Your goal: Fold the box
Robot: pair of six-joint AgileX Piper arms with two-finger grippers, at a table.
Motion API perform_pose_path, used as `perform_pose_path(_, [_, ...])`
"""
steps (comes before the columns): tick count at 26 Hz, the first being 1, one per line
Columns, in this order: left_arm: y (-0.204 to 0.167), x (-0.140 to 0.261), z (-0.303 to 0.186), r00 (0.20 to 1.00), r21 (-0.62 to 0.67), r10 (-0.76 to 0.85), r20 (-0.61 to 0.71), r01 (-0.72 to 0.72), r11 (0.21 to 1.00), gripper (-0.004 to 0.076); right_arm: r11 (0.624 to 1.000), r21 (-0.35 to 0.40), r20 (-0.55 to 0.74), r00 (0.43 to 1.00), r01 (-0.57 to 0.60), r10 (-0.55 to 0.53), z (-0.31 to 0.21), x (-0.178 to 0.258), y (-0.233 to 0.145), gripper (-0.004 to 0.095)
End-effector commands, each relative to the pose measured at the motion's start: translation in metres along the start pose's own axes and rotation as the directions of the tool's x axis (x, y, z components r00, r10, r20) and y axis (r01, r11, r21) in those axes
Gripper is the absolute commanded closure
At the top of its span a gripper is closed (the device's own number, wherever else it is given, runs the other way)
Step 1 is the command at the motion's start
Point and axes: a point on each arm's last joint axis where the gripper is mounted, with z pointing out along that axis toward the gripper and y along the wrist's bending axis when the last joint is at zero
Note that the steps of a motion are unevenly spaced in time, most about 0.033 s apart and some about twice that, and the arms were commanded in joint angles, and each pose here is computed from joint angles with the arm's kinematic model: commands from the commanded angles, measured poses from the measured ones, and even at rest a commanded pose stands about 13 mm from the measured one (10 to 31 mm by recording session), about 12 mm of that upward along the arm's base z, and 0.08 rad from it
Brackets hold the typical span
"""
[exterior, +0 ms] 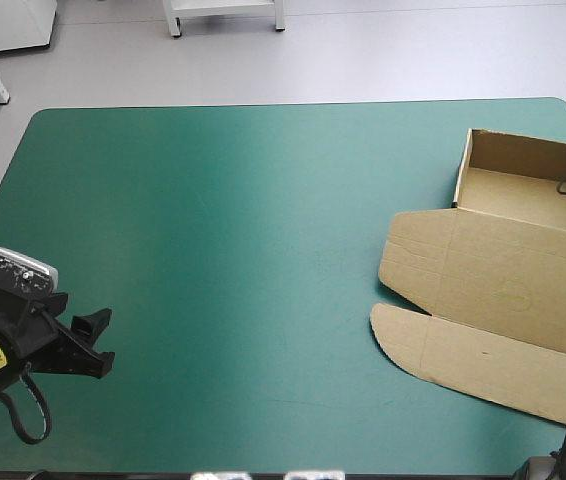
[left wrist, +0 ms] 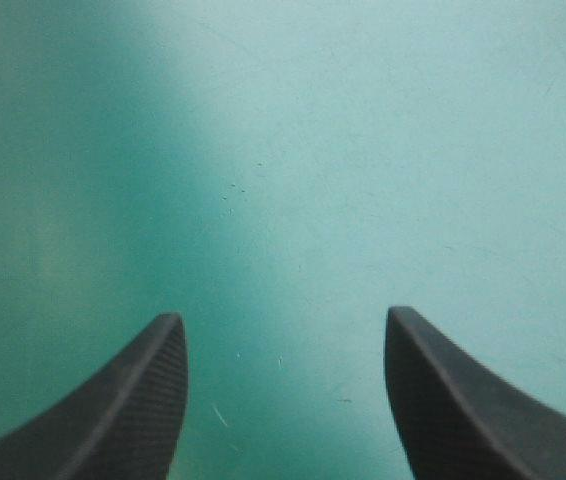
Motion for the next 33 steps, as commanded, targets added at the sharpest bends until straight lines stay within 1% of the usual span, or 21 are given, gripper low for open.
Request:
perform_pose_path(1, [0.000, -0.009, -0.006, 0.997, 0.000, -0.005, 0.080, 0.005, 1.000, 0.0304, 0.999, 0.041, 0.128, 0.992, -0.016, 0.011, -0.035, -0.006, -0.014, 0.0902])
perform_pose_path(3, [0.000, -0.009, -0.006, 0.997, 0.000, -0.005, 0.080, 0.005, 1.000, 0.0304, 0.999, 0.025, 0.134, 0.991, -0.020, 0.016, -0.035, -0.007, -0.012, 0.0839])
perform_pose_path(5, [0.000, -0.009, -0.006, 0.997, 0.000, -0.005, 0.080, 0.005, 1.000, 0.0304, 1.000, 0.013, 0.143, 0.990, -0.019, 0.017, -0.035, -0.007, -0.011, 0.0742])
perform_pose_path(10, [0.000, -0.009, -0.006, 0.997, 0.000, -0.005, 0.078, 0.005, 1.000, 0.0304, 1.000, 0.012, 0.142, 0.990, -0.027, 0.025, -0.037, -0.007, -0.012, 0.0413])
perform_pose_path(12, [0.001, -0.009, -0.006, 0.997, -0.002, -0.004, 0.078, 0.004, 1.000, 0.0304, 0.999, 0.011, 0.156, 0.986, -0.053, 0.050, -0.042, -0.008, -0.012, 0.0316])
perform_pose_path(13, [0.001, -0.009, -0.006, 0.997, -0.002, -0.004, 0.078, 0.004, 1.000, 0.0304, 0.998, 0.013, 0.166, 0.985, -0.058, 0.055, -0.046, -0.008, -0.013, 0.0283])
perform_pose_path(14, [0.001, -0.009, -0.006, 0.997, -0.002, -0.004, 0.078, 0.004, 1.000, 0.0304, 0.998, 0.008, 0.174, 0.983, -0.060, 0.058, -0.049, -0.008, -0.013, 0.0270])
perform_pose_path(15, [0.001, -0.009, -0.006, 0.997, -0.002, -0.004, 0.078, 0.004, 1.000, 0.0304, 0.998, 0.004, 0.189, 0.980, -0.065, 0.063, -0.058, -0.008, -0.013, 0.0274])
perform_pose_path(17, [0.001, -0.008, -0.007, 0.997, -0.008, -0.001, 0.080, 0.002, 1.000, 0.0304, 0.997, -0.029, 0.223, 0.972, -0.070, 0.075, -0.072, -0.007, -0.012, 0.0283])
perform_pose_path(19, [0.003, -0.008, -0.009, 0.996, -0.026, 0.007, 0.086, -0.004, 1.000, 0.0304, 0.995, -0.084, 0.282, 0.956, -0.055, 0.077, -0.097, -0.007, -0.008, 0.0298])
perform_pose_path(22, [0.007, -0.006, -0.015, 0.994, -0.074, 0.028, 0.109, -0.020, 0.997, 0.0304, 0.992, -0.122, 0.394, 0.917, -0.024, 0.070, -0.148, 0.000, -0.001, 0.0340])
perform_pose_path(24, [0.009, -0.003, -0.021, 0.991, -0.094, 0.029, 0.128, -0.017, 0.995, 0.0304, 0.985, -0.171, 0.475, 0.878, 0.017, 0.067, -0.187, 0.007, 0.009, 0.0360])
perform_pose_path(25, [0.009, 0.001, -0.027, 0.988, -0.094, 0.013, 0.153, 0.001, 0.996, 0.0304, 0.967, -0.244, 0.530, 0.845, 0.079, 0.064, -0.218, 0.016, 0.024, 0.0389])
perform_pose_path(26, [0.009, 0.003, -0.031, 0.986, -0.093, 0.002, 0.167, 0.013, 0.996, 0.0304, 0.950, -0.278, 0.566, 0.823, 0.142, 0.043, -0.239, 0.023, 0.037, 0.0415])
perform_pose_path(27, [0.010, 0.009, -0.035, 0.982, -0.098, 0.001, 0.188, 0.018, 0.995, 0.0304, 0.927, -0.299, 0.601, 0.799, 0.226, -0.001, -0.264, 0.035, 0.058, 0.0458])
perform_pose_path(28, [0.011, 0.013, -0.038, 0.979, -0.114, 0.005, 0.202, 0.018, 0.993, 0.0304, 0.909, -0.305, 0.627, 0.778, 0.284, -0.033, -0.281, 0.043, 0.073, 0.0497])
perform_pose_path(29, [0.012, 0.021, -0.040, 0.976, -0.128, 0.007, 0.219, 0.022, 0.991, 0.0304, 0.876, -0.307, 0.676, 0.734, 0.372, -0.075, -0.306, 0.057, 0.095, 0.0545])
perform_pose_path(30, [0.012, 0.025, -0.041, 0.975, -0.129, 0.007, 0.223, 0.023, 0.991, 0.0304, 0.855, -0.306, 0.704, 0.704, 0.418, -0.092, -0.319, 0.064, 0.107, 0.0565])
perform_pose_path(32, [0.011, 0.038, -0.042, 0.966, -0.127, 0.012, 0.258, 0.022, 0.992, 0.0304, 0.770, -0.311, 0.786, 0.606, 0.557, -0.122, -0.358, 0.098, 0.141, 0.0672])
perform_pose_path(33, [0.010, 0.041, -0.044, 0.962, -0.125, 0.011, 0.274, 0.024, 0.992, 0.0304, 0.751, -0.308, 0.802, 0.584, 0.585, -0.125, -0.365, 0.109, 0.148, 0.0715])
